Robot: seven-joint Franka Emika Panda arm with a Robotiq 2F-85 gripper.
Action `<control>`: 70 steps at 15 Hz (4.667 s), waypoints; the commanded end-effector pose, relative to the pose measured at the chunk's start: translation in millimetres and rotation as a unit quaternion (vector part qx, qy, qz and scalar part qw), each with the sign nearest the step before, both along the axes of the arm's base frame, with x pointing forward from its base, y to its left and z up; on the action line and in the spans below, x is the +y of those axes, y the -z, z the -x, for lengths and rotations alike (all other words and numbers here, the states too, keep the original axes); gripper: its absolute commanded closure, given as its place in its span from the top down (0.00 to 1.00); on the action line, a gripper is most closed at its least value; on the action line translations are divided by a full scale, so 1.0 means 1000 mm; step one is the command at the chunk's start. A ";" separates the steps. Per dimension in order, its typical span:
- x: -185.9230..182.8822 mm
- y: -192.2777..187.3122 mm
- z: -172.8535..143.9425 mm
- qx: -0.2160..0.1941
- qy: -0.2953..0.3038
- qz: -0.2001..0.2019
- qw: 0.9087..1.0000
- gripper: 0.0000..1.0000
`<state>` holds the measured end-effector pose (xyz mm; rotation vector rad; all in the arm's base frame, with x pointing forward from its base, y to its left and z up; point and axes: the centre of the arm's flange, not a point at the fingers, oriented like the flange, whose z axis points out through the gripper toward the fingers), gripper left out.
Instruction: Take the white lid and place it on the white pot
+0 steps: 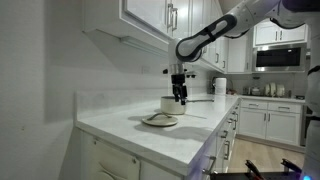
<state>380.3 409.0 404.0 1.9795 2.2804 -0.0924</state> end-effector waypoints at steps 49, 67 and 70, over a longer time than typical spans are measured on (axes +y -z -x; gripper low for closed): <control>0.092 0.068 -0.056 0.144 -0.119 -0.056 0.981 0.06; 0.103 0.037 -0.037 0.068 -0.086 -0.032 0.993 0.06; 0.099 0.015 -0.044 0.057 -0.060 -0.043 0.996 0.06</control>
